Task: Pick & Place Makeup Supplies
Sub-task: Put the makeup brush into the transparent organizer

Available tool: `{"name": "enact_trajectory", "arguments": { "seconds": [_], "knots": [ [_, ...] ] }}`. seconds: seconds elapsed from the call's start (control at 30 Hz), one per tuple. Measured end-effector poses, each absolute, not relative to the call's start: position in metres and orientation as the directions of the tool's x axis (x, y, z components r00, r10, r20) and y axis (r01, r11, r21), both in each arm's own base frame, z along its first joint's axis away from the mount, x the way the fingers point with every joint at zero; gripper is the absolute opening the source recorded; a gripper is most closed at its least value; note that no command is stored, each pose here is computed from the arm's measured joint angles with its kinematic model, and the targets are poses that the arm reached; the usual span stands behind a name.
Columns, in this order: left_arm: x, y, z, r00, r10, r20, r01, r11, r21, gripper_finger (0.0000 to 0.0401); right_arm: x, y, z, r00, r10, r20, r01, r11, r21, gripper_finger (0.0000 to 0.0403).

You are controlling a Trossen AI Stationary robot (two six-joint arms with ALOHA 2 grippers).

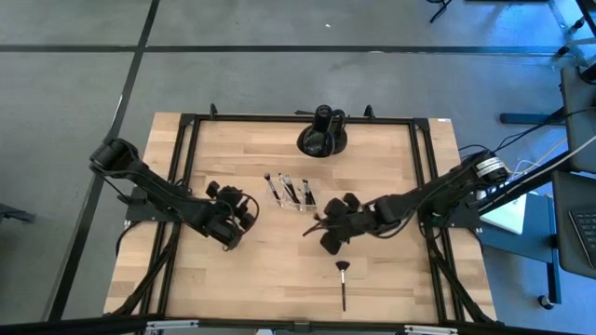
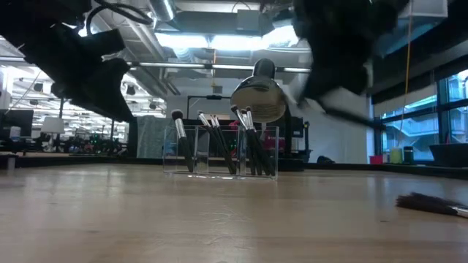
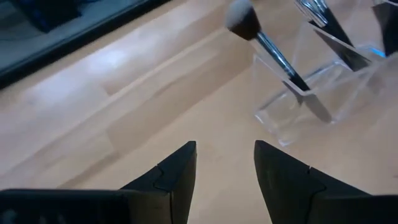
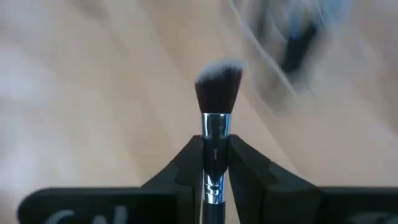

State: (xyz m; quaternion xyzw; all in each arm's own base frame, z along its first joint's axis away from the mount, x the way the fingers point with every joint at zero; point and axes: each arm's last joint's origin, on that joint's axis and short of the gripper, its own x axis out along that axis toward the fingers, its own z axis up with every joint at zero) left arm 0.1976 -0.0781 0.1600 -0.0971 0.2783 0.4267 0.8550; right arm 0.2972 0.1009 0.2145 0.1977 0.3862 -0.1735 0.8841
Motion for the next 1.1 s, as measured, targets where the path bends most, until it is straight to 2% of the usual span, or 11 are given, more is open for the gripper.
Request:
{"name": "enact_trajectory", "arguments": {
  "seconds": [0.17, 0.27, 0.37, 0.53, 0.7, 0.87, 1.1],
  "knots": [
    [0.198, -0.079, 0.156, 0.537, 0.619, -0.574, -0.735, 0.677, 0.043, 0.0154, 0.32, 0.109, 0.265, 0.873, -0.097, -0.478, 0.253, 0.928, 0.273, 0.0063],
    [0.199, -0.08, 0.156, 0.55, 0.612, -0.569, -0.715, 0.697, 0.058, 0.0152, 0.336, 0.104, 0.282, 0.953, -0.109, -0.282, 0.18, 0.953, 0.242, 0.0069],
    [0.2, -0.079, 0.156, 0.55, 0.613, -0.568, -0.715, 0.696, 0.059, 0.0149, 0.354, 0.091, 0.281, 0.974, -0.147, -0.169, 0.179, 0.965, 0.192, 0.0071],
    [0.2, -0.079, 0.156, 0.548, 0.61, -0.572, -0.716, 0.696, 0.056, 0.0148, 0.386, 0.064, 0.257, 0.972, -0.231, -0.033, 0.233, 0.96, 0.157, 0.0072],
    [0.2, -0.079, 0.156, 0.547, 0.609, -0.575, -0.717, 0.695, 0.055, 0.0149, 0.407, 0.033, 0.227, 0.95, -0.312, 0.004, 0.307, 0.935, 0.176, 0.0072],
    [0.2, -0.079, 0.156, 0.546, 0.611, -0.573, -0.715, 0.697, 0.062, 0.0146, 0.421, 0.007, 0.202, 0.933, -0.354, -0.067, 0.36, 0.911, 0.202, 0.0073],
    [0.2, -0.079, 0.156, 0.548, 0.611, -0.571, -0.715, 0.697, 0.06, 0.0145, 0.441, 0.0, 0.193, 0.926, -0.341, -0.164, 0.366, 0.917, 0.157, 0.0073]
  ]
}}
